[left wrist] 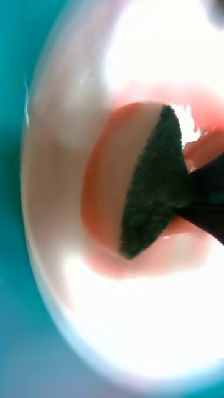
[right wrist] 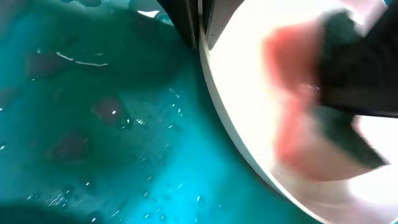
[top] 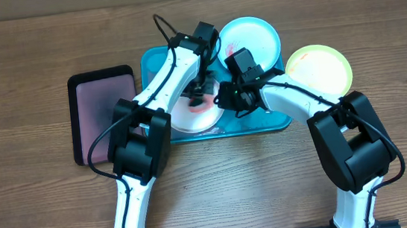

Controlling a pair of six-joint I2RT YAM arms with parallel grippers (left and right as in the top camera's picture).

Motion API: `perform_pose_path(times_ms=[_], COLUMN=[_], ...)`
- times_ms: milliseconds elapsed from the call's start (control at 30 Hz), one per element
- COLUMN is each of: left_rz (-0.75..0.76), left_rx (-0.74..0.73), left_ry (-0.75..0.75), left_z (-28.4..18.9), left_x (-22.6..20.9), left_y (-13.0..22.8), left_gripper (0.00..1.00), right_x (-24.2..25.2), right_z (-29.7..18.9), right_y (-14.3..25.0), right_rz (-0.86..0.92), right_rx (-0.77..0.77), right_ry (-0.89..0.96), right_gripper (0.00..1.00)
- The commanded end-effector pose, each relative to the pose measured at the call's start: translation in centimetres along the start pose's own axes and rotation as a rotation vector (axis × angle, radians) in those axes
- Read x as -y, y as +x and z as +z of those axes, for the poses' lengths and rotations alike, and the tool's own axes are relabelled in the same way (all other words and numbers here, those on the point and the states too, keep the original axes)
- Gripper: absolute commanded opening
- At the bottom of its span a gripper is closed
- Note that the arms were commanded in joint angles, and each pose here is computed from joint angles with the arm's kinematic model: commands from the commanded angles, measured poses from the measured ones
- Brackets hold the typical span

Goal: Clean dirty plates on tray and stack at the side
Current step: 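Scrub the white plate with the sponge in the left gripper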

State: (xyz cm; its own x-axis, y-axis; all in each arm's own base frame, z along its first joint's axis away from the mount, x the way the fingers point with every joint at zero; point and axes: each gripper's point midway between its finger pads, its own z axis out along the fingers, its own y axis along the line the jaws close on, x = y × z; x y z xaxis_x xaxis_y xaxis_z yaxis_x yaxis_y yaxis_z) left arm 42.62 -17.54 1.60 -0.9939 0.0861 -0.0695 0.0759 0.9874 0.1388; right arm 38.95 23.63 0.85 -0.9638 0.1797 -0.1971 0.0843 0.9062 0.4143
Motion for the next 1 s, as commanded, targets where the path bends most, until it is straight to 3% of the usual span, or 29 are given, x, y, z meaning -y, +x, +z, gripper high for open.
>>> perform_pose_path(times_ms=[0,167,267,400,500,567,667,767,833,967], left_rz=[-0.272,-0.304,-0.141,0.219,0.416,0.496,0.502,0.412,0.323,0.057], left_rx=[0.037,-0.080,-0.187,-0.309,-0.310,-0.286,-0.227,-0.160,-0.111,-0.001], left_ry=[-0.420,-0.426,-0.255,0.216,0.543,0.681,0.694,0.647,0.556,0.205], left_z=[1.0,1.0,1.7,1.2,-0.9,-2.1,-2.0,-1.2,-0.2,2.1], left_x=[-10.0,-11.5,-8.7,-1.0,3.8,6.0,7.0,7.3,6.6,1.6], left_y=[0.0,2.4,3.5,5.7,7.1,7.5,6.4,4.2,2.3,-1.5], left_gripper=[0.04,0.04,0.04,0.04,0.04,0.04,0.04,0.04,0.04,0.04], right_x=[-0.1,-0.1,-0.1,-0.1,-0.1,-0.1,-0.1,-0.1,-0.1,-0.1], right_z=[0.1,0.1,0.1,0.1,0.1,0.1,0.1,0.1,0.1,0.1], right_y=[0.1,-0.1,0.0,0.0,-0.1,0.0,0.0,0.0,0.0,0.0], right_rz=[-0.005,-0.005,-0.005,-0.005,-0.005,-0.005,-0.005,-0.005,-0.005,-0.004], right_rx=[-0.009,-0.005,-0.005,-0.005,-0.005,-0.005,-0.006,-0.006,-0.006,-0.008], right_ry=[-0.007,-0.006,-0.006,-0.007,-0.006,-0.006,-0.006,-0.006,-0.006,-0.004], right_gripper=[0.04,0.04,0.04,0.04,0.04,0.04,0.04,0.04,0.04,0.04])
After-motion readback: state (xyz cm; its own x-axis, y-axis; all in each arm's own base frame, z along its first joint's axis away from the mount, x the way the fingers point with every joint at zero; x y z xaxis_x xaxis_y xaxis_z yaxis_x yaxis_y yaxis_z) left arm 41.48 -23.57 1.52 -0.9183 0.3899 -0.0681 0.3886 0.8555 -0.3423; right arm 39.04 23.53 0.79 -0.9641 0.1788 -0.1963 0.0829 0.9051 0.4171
